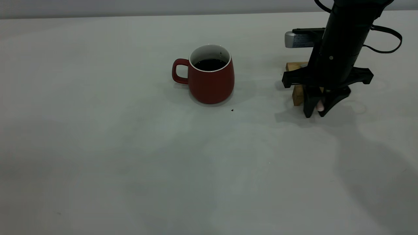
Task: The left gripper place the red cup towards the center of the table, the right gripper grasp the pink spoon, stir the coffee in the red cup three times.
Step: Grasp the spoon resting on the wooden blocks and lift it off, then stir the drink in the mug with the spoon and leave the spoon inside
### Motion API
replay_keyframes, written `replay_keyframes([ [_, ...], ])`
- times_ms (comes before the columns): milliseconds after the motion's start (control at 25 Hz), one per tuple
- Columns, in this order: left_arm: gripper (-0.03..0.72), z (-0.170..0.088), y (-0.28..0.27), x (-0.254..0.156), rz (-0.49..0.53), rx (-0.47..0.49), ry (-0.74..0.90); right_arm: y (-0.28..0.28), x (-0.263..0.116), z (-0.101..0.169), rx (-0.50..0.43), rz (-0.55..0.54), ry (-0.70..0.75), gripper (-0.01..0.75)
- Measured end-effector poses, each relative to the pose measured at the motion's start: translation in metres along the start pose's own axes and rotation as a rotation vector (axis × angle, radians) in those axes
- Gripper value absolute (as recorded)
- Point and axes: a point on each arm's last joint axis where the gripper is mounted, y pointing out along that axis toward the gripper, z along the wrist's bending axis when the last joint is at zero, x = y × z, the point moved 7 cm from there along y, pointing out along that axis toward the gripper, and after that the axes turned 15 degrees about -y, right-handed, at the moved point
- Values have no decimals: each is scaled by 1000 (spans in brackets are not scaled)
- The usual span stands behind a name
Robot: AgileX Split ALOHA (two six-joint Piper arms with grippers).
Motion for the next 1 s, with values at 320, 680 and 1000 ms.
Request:
replay_keyframes([
  [320,355,0,0,0,0,0,0,-40,8,-1,-16,39,-57,129],
  [680,355,0,0,0,0,0,0,-131,67,89,579,-75,120,129],
  [1000,355,0,0,0,0,0,0,-159,95,143,1029,-108,309,129],
])
